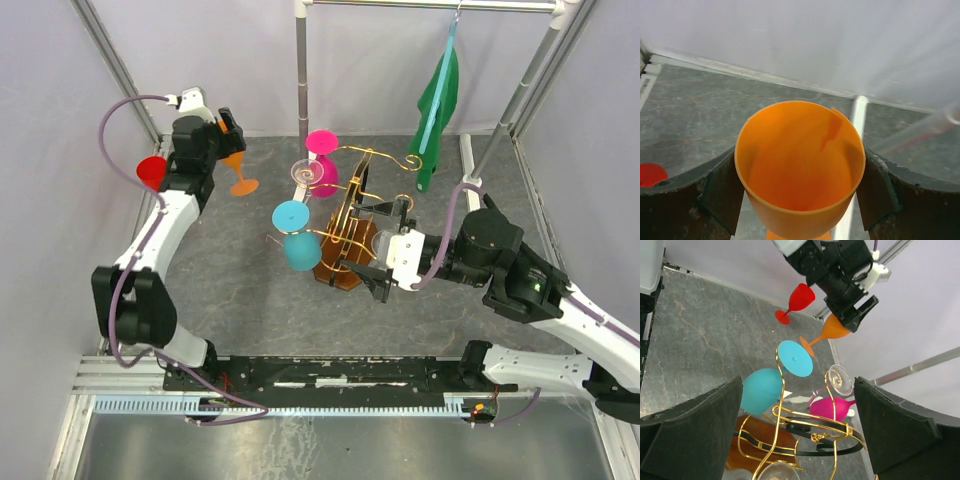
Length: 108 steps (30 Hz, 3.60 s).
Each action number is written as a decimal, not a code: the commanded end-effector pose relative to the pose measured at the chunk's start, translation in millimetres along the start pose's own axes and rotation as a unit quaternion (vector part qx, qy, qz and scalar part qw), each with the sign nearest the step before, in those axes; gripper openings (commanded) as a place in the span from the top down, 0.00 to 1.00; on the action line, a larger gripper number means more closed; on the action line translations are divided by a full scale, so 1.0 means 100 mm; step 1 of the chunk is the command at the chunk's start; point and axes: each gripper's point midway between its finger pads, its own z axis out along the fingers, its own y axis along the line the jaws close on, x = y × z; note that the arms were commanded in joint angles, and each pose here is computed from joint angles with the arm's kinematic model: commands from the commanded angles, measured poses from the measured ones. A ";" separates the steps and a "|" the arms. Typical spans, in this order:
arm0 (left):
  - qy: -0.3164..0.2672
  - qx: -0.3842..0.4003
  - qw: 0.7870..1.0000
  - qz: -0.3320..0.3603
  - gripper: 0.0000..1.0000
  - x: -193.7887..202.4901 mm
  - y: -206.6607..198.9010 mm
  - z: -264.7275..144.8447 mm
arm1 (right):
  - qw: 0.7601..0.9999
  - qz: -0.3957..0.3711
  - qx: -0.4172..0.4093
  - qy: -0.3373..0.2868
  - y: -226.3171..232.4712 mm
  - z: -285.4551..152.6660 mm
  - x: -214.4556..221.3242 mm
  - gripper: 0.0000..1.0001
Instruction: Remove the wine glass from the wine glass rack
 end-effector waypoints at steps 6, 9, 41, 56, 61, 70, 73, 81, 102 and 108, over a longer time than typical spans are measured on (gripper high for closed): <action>-0.126 -0.138 0.982 0.030 0.17 -0.12 0.30 0.59 | 0.998 0.019 0.049 0.020 -0.06 -0.21 0.12 0.01; -0.149 -0.184 0.971 0.036 0.17 -0.03 0.41 0.74 | 0.998 0.016 0.049 0.036 -0.05 -0.23 0.20 0.00; -0.187 -0.285 0.938 0.069 0.15 0.62 1.01 2.21 | 0.988 -0.008 0.095 0.125 -0.11 -0.26 0.68 0.01; -0.184 -0.245 0.949 0.070 0.01 0.39 0.87 2.03 | 0.988 -0.004 0.101 0.119 -0.12 -0.32 0.64 0.01; -0.193 -0.242 0.949 0.063 0.01 0.17 0.81 1.84 | 0.988 -0.001 0.107 0.115 -0.14 -0.34 0.61 0.01; -0.148 -0.248 0.955 0.065 0.01 0.13 0.83 1.47 | 0.979 0.023 0.157 0.127 -0.33 -0.42 0.58 0.01; -0.142 -0.245 0.958 0.048 0.01 0.11 0.82 1.26 | 0.969 0.049 0.189 0.149 -0.46 -0.44 0.59 0.01; -0.114 -0.246 0.962 0.030 0.01 0.06 0.79 0.79 | 0.953 0.108 0.236 0.157 -0.69 -0.40 0.50 0.01; -0.028 -0.121 0.978 -0.169 0.11 -0.15 0.24 -0.86 | 0.744 0.614 0.204 0.167 -1.87 0.78 1.62 0.51; -0.020 -0.083 0.979 -0.184 0.11 -0.16 0.11 -1.12 | 0.722 0.634 0.204 0.186 -1.84 0.96 1.99 0.46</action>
